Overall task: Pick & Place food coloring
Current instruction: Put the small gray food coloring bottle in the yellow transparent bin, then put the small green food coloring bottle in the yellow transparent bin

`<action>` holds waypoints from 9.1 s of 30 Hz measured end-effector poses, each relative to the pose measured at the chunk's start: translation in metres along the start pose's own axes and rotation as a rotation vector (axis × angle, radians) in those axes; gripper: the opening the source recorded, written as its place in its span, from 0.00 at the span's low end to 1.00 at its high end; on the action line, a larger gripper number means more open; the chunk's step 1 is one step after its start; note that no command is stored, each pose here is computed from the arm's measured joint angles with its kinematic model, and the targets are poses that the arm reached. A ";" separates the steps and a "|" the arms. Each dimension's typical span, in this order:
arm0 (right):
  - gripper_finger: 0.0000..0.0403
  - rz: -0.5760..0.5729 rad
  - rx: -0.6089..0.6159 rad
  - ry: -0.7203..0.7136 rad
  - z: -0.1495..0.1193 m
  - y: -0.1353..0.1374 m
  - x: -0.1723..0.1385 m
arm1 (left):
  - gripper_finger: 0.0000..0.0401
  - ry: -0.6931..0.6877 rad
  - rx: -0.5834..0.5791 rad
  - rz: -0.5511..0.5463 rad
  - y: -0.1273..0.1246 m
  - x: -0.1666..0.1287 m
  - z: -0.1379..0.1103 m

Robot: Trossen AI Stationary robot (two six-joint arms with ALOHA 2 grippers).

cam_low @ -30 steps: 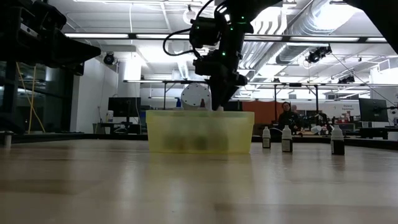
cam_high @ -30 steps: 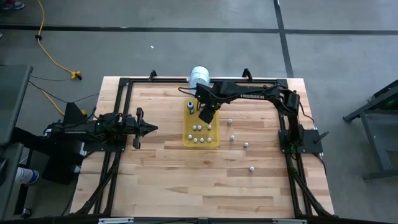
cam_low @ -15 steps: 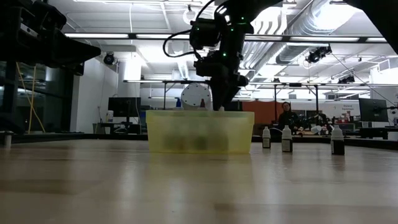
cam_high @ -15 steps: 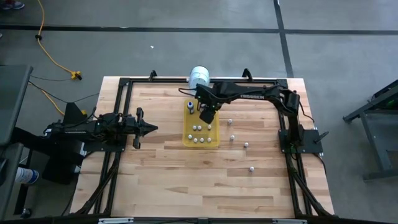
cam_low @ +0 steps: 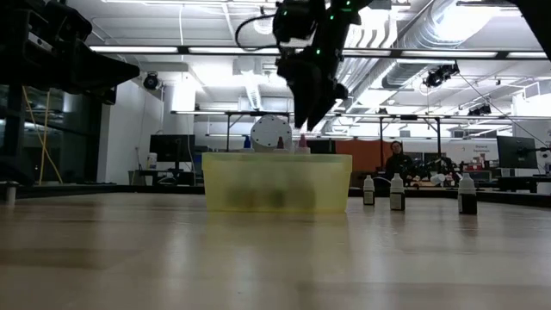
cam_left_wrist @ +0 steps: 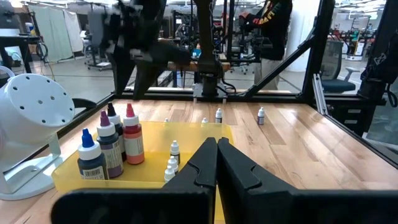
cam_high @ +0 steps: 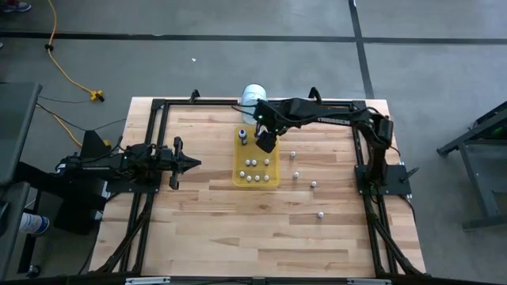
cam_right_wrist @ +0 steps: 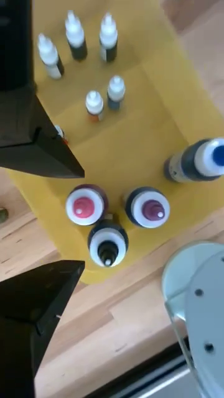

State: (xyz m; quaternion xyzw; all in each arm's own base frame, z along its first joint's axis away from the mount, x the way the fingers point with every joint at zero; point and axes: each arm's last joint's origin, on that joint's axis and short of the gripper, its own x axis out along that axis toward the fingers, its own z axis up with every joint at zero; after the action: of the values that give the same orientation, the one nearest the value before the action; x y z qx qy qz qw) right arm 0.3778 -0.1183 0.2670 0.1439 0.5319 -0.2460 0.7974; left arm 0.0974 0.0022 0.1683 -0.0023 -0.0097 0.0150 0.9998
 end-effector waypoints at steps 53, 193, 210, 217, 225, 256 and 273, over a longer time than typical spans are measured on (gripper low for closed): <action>0.54 0.117 -0.343 -0.083 -0.169 -0.021 0.038 | 0.00 0.000 0.000 0.000 0.000 0.000 0.000; 0.15 0.361 -0.482 -0.161 -0.064 0.062 0.039 | 0.00 0.000 0.000 0.000 0.000 0.000 0.000; 0.15 0.336 -0.482 -0.121 -0.065 0.067 0.067 | 0.00 0.000 0.000 0.000 0.000 0.000 0.000; 0.15 0.333 -0.481 -0.109 -0.066 0.067 0.073 | 0.00 0.000 0.000 0.000 0.000 0.000 0.000; 0.15 0.317 -0.478 -0.112 -0.065 0.067 0.078 | 0.00 0.000 0.000 0.000 0.000 0.000 0.000; 0.30 0.320 -0.479 -0.101 -0.067 0.068 0.083 | 0.00 0.000 0.000 0.000 0.000 0.000 0.000; 0.34 0.340 -0.475 -0.152 -0.063 0.064 0.052 | 0.00 0.000 0.000 0.000 0.000 0.000 0.000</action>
State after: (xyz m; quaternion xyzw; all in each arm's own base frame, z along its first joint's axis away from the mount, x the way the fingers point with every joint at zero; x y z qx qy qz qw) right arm 0.3803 -0.0468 0.1923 0.0214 0.4818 0.0121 0.8759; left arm 0.0974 0.0022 0.1683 -0.0023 -0.0096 0.0148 0.9998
